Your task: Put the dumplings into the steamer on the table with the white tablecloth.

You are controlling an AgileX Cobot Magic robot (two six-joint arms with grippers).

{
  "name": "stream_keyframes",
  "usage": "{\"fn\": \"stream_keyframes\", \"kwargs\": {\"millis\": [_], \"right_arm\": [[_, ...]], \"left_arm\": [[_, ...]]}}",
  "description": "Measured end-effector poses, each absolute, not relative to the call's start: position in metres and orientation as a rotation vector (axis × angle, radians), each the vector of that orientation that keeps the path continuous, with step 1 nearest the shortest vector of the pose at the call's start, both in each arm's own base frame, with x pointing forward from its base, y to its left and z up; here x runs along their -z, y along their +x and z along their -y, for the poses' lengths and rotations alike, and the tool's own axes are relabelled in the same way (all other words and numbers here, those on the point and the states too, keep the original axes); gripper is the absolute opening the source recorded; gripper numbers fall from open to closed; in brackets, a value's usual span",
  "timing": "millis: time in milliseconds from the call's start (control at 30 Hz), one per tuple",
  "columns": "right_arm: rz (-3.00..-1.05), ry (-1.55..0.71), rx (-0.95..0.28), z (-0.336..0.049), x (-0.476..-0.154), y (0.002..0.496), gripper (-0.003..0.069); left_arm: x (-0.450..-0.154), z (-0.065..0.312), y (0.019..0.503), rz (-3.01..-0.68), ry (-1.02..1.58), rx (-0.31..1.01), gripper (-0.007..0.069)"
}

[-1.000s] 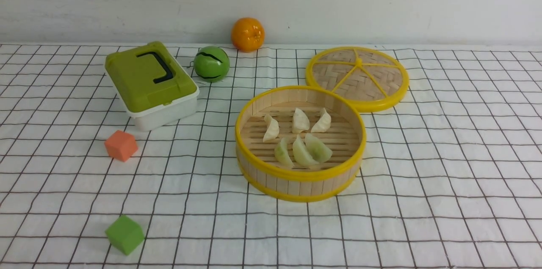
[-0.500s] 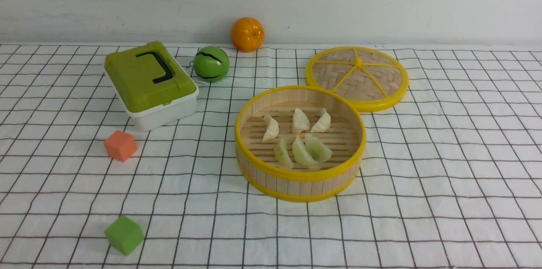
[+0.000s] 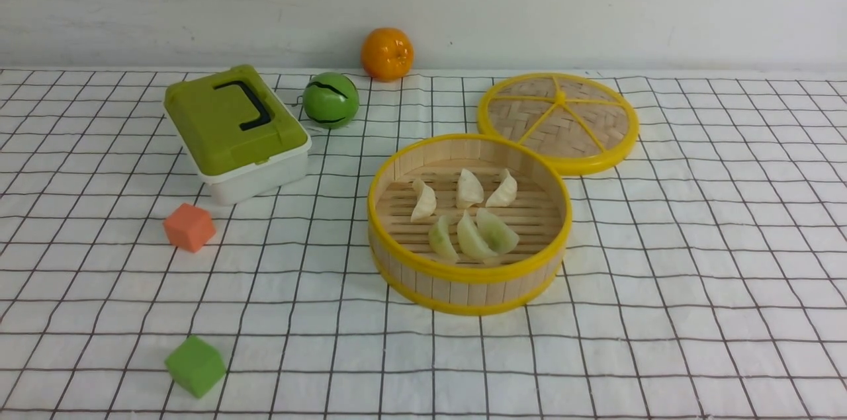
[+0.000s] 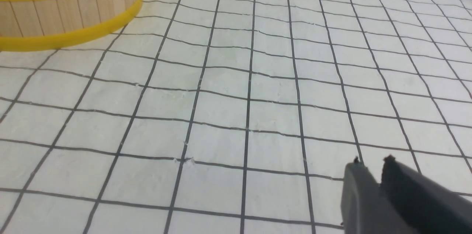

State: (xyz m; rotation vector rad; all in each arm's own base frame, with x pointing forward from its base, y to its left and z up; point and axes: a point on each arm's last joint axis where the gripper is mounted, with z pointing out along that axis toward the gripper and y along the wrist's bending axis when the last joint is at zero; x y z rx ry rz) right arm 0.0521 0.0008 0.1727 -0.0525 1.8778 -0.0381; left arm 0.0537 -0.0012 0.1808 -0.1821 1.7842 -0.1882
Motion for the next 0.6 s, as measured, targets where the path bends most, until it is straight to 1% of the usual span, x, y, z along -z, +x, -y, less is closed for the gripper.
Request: {"fn": "stream_keyframes", "kwargs": {"millis": [233, 600], "right_arm": [[-1.878, -0.05, 0.036, -0.0008, -0.1727, 0.0521, 0.0099], [-1.878, -0.049, 0.036, -0.0008, -0.1727, 0.0521, 0.0113]], "left_arm": [[-0.1704, 0.0024, 0.0522, -1.872, -0.121, 0.149, -0.0013], [-0.17, 0.0028, 0.0521, -1.877, -0.094, 0.135, -0.0013]]}}
